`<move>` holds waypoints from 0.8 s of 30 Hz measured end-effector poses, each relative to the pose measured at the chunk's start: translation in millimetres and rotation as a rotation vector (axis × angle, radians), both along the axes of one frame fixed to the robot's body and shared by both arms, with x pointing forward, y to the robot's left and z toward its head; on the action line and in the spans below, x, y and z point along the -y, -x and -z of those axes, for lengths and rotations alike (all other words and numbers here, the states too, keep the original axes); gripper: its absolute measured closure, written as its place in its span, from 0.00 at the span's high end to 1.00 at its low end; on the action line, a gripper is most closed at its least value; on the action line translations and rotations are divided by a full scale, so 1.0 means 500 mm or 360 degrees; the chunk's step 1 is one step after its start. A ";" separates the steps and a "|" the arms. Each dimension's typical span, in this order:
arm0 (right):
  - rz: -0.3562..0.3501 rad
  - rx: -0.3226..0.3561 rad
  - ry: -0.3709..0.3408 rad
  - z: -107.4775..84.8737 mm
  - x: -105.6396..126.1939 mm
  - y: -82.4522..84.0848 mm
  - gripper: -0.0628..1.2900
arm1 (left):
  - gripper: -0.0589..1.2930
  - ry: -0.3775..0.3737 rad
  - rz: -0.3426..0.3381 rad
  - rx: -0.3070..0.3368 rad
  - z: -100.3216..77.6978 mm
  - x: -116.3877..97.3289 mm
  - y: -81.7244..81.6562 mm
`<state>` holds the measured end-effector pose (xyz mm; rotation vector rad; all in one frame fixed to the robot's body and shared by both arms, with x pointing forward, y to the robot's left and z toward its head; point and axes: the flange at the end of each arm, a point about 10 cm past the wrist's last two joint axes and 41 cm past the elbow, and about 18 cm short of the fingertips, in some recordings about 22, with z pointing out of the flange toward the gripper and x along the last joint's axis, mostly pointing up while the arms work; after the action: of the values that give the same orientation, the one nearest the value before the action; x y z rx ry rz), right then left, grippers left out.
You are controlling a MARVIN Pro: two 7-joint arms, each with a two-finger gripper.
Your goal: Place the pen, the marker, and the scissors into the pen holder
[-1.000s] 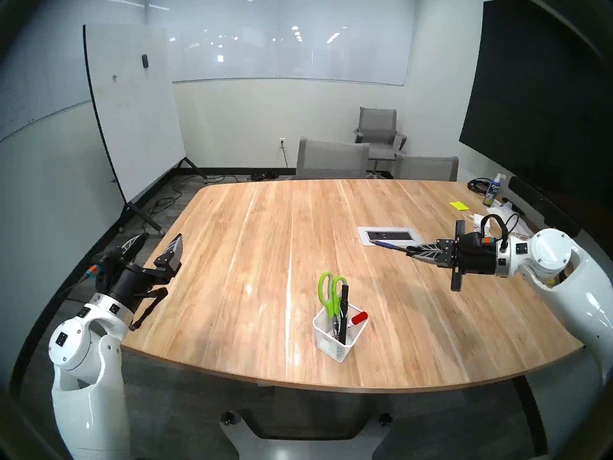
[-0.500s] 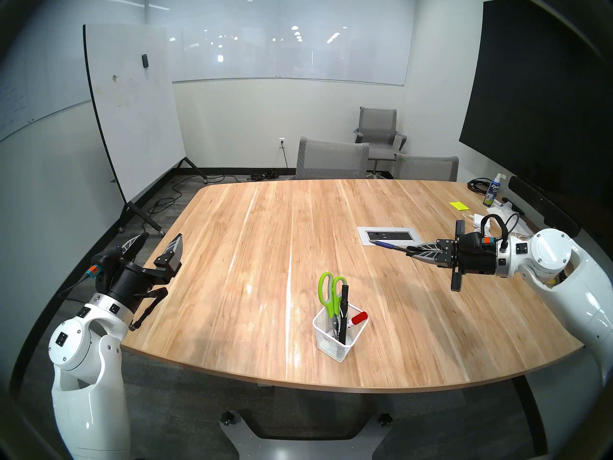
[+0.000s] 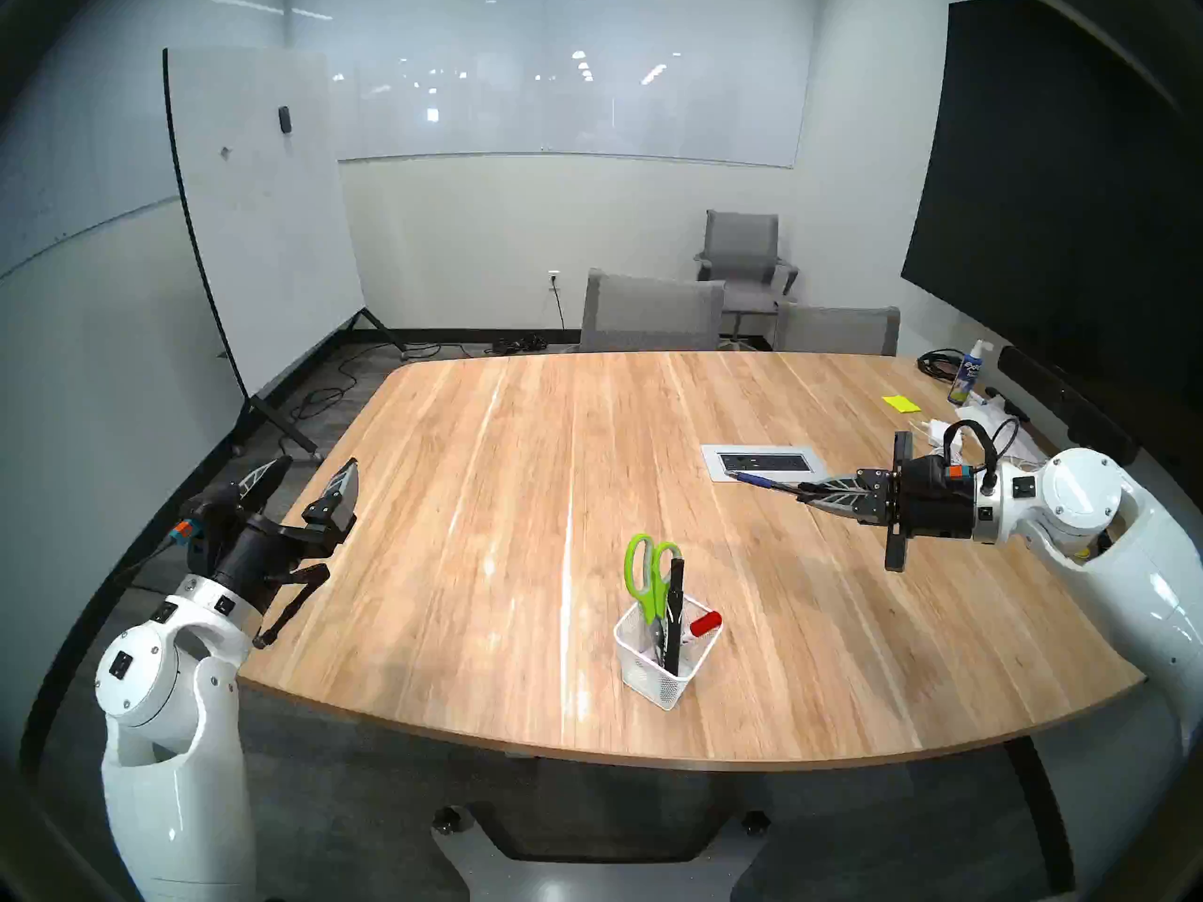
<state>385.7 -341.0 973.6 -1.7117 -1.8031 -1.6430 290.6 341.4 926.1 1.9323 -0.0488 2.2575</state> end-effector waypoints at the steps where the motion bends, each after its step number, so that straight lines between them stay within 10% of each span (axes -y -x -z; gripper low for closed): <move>1: 0.0000 0.0000 0.0000 0.000 0.000 0.000 0.03 | 0.98 0.0000 0.0000 0.0000 0.000 0.000 0.000; 24: 0.0000 0.0000 0.0000 0.000 0.000 0.000 0.03 | 0.98 0.0000 0.0000 0.0000 0.000 0.000 0.000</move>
<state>385.8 -341.0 973.6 -1.7116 -1.8034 -1.6427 290.6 341.4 926.1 1.9323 -0.0488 2.2575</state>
